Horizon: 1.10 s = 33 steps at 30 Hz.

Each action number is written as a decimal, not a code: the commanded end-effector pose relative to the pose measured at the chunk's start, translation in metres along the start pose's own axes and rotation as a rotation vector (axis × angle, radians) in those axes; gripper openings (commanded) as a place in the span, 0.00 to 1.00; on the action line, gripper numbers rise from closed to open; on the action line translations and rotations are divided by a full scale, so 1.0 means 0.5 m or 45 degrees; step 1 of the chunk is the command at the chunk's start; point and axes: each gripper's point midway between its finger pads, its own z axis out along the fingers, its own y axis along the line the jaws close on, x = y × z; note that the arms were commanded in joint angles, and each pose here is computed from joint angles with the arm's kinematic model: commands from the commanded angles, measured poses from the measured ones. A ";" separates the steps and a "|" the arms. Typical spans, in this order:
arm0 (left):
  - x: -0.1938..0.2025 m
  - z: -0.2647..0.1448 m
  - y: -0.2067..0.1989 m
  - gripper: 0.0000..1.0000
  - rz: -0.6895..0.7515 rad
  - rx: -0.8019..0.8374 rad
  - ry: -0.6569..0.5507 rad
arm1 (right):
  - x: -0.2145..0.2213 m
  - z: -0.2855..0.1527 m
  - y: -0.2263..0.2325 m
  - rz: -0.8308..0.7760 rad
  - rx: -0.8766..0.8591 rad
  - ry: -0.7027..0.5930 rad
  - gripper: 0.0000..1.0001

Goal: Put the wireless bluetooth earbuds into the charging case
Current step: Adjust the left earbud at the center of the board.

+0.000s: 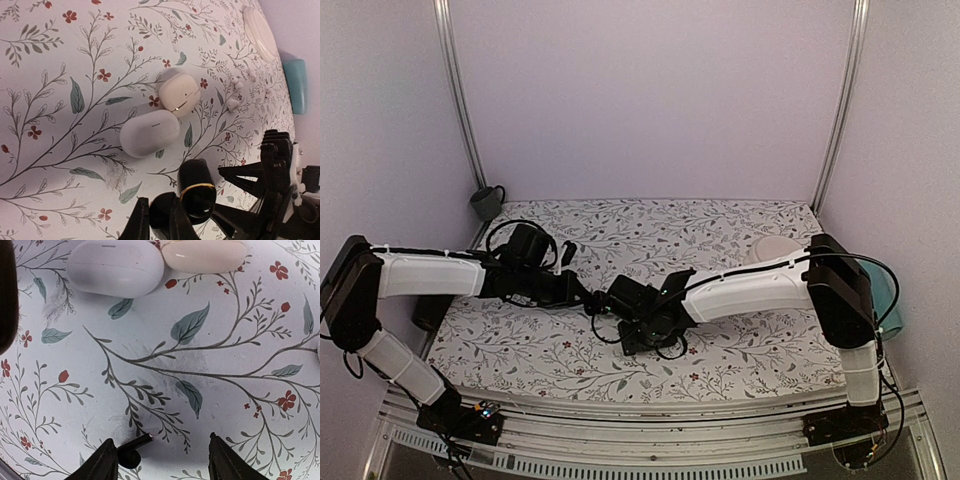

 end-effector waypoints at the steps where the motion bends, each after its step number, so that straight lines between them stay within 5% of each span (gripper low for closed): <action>1: -0.016 -0.006 -0.004 0.00 0.006 0.023 -0.036 | 0.006 0.014 -0.008 -0.065 0.068 0.002 0.66; 8: -0.020 -0.010 -0.006 0.00 -0.014 0.023 -0.046 | 0.010 0.002 -0.011 -0.074 0.046 -0.004 0.70; 14: -0.022 -0.009 -0.007 0.00 -0.019 0.024 -0.044 | 0.022 -0.020 -0.014 -0.056 -0.030 -0.014 0.54; 33: -0.022 -0.006 -0.013 0.00 -0.024 0.040 -0.034 | 0.027 -0.029 -0.005 -0.089 -0.132 -0.052 0.33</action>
